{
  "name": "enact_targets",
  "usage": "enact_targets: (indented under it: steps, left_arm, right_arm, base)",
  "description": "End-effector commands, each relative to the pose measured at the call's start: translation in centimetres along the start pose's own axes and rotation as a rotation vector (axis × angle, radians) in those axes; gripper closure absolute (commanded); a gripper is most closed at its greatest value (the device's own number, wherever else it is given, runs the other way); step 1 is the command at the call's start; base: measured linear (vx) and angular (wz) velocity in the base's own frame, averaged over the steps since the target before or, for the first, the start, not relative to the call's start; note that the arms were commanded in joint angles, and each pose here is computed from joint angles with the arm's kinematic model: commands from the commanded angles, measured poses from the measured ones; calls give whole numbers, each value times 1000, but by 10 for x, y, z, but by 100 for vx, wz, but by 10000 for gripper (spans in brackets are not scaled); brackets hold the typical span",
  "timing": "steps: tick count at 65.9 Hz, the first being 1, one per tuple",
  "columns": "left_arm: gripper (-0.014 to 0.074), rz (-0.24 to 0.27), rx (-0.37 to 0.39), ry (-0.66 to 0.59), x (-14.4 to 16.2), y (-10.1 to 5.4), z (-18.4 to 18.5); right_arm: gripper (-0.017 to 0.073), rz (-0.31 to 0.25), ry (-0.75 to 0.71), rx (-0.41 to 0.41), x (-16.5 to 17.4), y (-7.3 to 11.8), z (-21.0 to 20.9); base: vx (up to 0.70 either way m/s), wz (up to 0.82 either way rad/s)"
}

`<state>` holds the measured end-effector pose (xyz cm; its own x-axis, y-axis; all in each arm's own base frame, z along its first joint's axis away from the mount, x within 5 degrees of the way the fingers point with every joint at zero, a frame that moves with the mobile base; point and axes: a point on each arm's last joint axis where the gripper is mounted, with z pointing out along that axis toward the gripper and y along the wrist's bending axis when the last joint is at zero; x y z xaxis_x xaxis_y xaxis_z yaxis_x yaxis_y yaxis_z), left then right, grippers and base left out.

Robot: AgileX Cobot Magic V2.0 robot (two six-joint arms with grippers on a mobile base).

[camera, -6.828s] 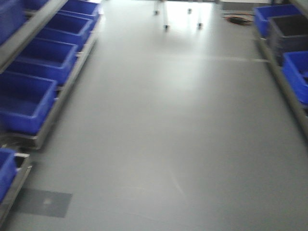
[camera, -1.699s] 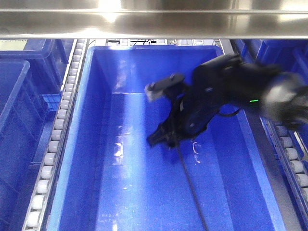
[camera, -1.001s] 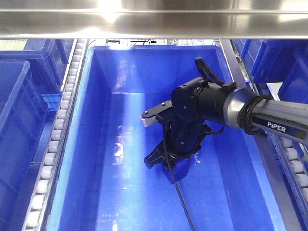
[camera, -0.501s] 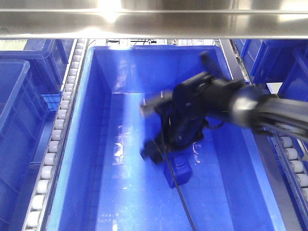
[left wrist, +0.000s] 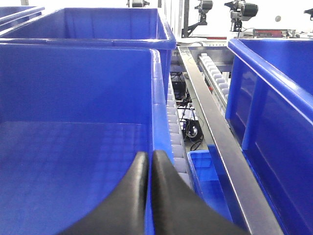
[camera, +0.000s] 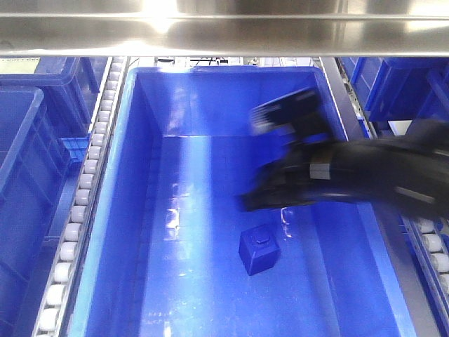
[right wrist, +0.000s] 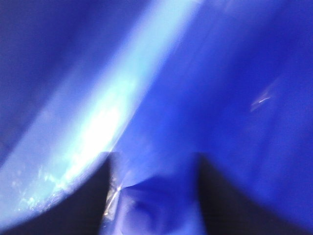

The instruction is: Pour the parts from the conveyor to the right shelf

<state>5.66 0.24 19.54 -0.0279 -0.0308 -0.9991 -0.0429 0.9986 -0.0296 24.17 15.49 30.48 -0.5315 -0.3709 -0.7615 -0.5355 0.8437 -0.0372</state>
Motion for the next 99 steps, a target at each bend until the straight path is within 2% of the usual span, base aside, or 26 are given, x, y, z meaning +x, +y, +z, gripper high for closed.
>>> enact_targets:
  steps: [1,9,22,33,40,47,54,69,87,99]
  left_arm:
    - [600,-16,10,-109,-14,-1,-2]
    - [600,-16,10,-109,-14,-1,-2]
    - [600,-16,10,-109,-14,-1,-2]
    - [600,-16,10,-109,-14,-1,-2]
    - [600,-16,10,-109,-14,-1,-2]
    - [600,-16,10,-109,-14,-1,-2]
    - [600,-16,10,-109,-14,-1,-2]
    - [600,-16,10,-109,-14,-1,-2]
    - [600,-16,10,-109,-14,-1,-2]
    - [600,-16,10,-109,-14,-1,-2]
  right_arm:
    - [575,-34,-183,29,-13,-6,-38]
    - [568,43,-250,71,-3,-19,-64]
    - [565,103,-360,183,30,-40,-107]
    - [565,140,-425,276,67,-48,-130]
    - [565,133,-459,334,92,-48,-138]
    - [564,150,-526,376,114,-45,-146]
    - [564,205,-537,378,133,-42,-146]
    - [564,267,-475,350,147,-37,-144]
    - [564,277,-432,345,150,-37,-142]
    - [564,288,-457,338,149,-36,-143]
  base:
    - [0,0]
    - [0,0]
    - [0,0]
    - [0,0]
    - [0,0]
    - [0,0]
    - [0,0]
    - [0,0]
    - [0,0]
    - [0,0]
